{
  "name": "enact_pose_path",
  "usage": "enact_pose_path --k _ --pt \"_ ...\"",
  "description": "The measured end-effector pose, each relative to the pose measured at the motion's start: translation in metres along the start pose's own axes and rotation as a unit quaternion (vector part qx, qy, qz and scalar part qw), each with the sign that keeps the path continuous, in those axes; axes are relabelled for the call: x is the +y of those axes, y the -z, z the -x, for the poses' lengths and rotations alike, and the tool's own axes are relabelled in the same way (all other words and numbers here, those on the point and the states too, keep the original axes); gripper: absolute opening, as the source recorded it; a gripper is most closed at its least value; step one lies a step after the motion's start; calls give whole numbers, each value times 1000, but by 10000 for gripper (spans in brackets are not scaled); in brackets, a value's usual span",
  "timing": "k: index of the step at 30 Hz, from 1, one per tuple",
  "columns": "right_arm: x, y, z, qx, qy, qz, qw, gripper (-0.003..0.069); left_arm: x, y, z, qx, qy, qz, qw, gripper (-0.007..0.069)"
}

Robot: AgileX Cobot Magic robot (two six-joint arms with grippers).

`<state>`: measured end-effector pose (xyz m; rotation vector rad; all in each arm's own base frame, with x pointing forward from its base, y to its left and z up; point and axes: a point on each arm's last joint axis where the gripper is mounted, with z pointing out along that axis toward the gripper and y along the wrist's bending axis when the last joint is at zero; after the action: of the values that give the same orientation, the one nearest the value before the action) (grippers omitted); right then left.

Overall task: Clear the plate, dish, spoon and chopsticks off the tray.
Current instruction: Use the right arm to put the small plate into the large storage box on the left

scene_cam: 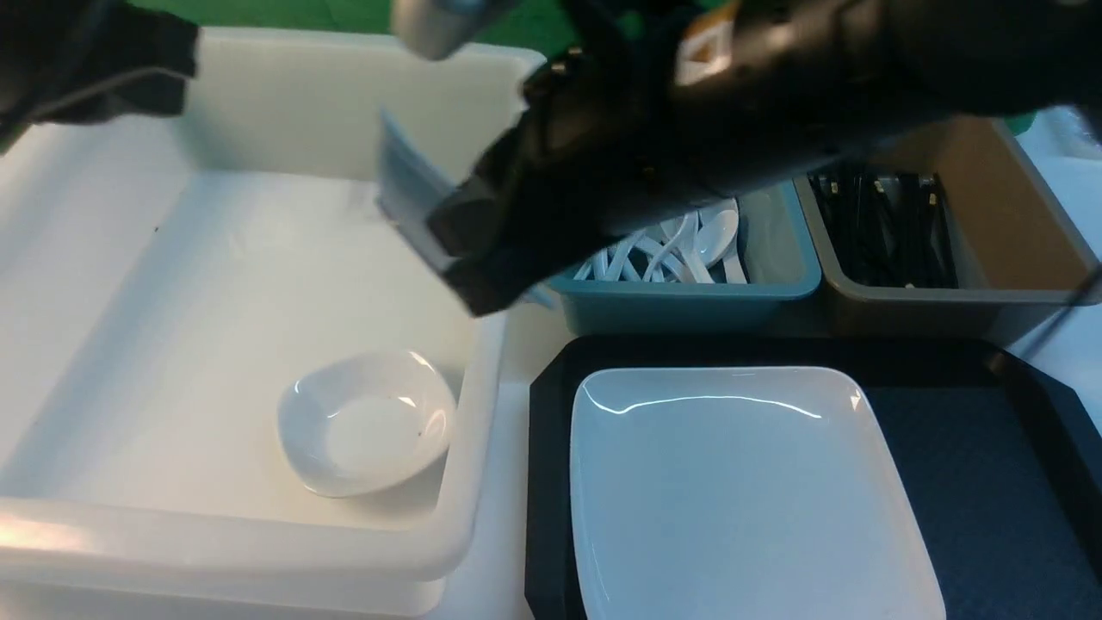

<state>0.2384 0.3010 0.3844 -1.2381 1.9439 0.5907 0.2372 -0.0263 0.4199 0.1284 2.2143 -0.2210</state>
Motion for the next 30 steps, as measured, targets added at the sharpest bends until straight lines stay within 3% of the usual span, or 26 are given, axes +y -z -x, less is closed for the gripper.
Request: enact_pose_path --k 5,10,18,24,30 --pt "9 -58 10 19 19 24 999 66 9 20 -4 -8 18 22 1000 3" --pt "4 -120 -8 70 27 26 997 66 8 17 -22 14 14 16 1000 3" --pt "-4 -166 -38 115 44 11 992 109 11 -9 -54 65 9 1 998 3" --pt "-5 -172 -43 125 20 9 992 274 12 -25 -82 115 10 -12 993 3" --pt "-3 -160 -36 125 -37 4 991 386 11 -26 -91 147 14 -20 989 3"
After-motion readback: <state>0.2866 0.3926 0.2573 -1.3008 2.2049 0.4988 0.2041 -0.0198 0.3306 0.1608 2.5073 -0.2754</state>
